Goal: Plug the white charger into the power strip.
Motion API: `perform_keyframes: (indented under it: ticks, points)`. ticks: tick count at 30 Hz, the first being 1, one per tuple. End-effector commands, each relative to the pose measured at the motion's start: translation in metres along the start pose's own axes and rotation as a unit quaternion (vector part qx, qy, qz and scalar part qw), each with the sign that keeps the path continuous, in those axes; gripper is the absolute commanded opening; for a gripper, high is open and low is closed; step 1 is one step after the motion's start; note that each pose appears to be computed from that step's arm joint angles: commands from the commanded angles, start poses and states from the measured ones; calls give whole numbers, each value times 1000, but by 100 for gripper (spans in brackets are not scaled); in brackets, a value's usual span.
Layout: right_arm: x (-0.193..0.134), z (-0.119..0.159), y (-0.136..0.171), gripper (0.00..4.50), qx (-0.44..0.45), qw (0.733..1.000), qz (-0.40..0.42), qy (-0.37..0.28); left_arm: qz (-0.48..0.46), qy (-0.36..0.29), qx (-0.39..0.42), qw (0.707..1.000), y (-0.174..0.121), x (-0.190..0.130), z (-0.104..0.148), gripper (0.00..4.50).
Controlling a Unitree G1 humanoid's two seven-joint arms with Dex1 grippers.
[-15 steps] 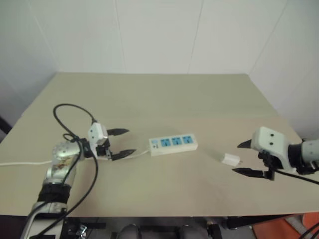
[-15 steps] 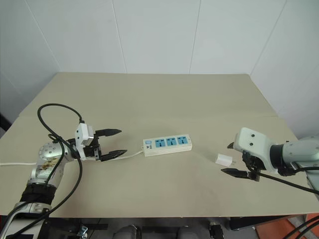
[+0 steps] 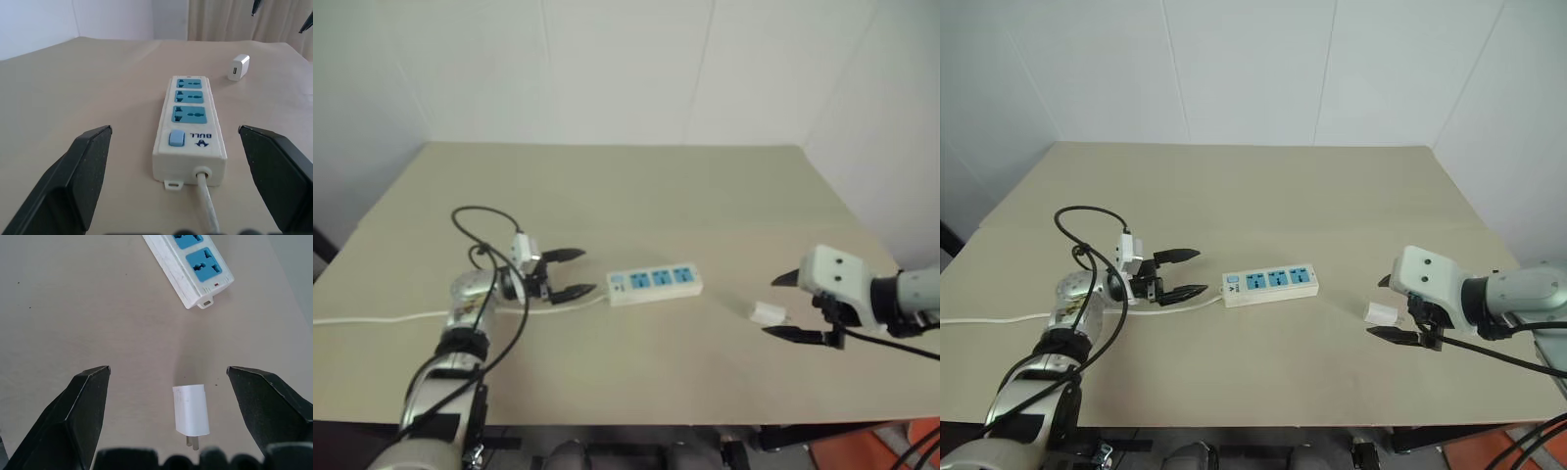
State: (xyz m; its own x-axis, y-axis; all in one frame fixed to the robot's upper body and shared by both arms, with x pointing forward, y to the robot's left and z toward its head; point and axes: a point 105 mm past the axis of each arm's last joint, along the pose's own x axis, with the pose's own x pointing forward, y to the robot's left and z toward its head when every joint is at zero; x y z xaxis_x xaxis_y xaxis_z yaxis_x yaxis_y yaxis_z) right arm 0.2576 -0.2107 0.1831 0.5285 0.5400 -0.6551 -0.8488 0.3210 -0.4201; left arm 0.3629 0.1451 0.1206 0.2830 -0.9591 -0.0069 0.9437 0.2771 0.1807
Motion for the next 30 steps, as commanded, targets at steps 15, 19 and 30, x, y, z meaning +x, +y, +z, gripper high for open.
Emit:
perform_keyframes:
  ticks: [15, 19, 30]
  points:
    - [-4, 14, 15, 448, 17, 999, -31, -21, 1, 34, 30, 999, 2, 44, -9, 450]
    - [-5, 14, 17, 448, 20, 999, -33, -21, 22, 54, 23, 998, 7, 43, -13, 450]
    - [-3, 13, 14, 448, 27, 998, -48, -20, -1, 98, -15, 995, -3, 46, -33, 450]
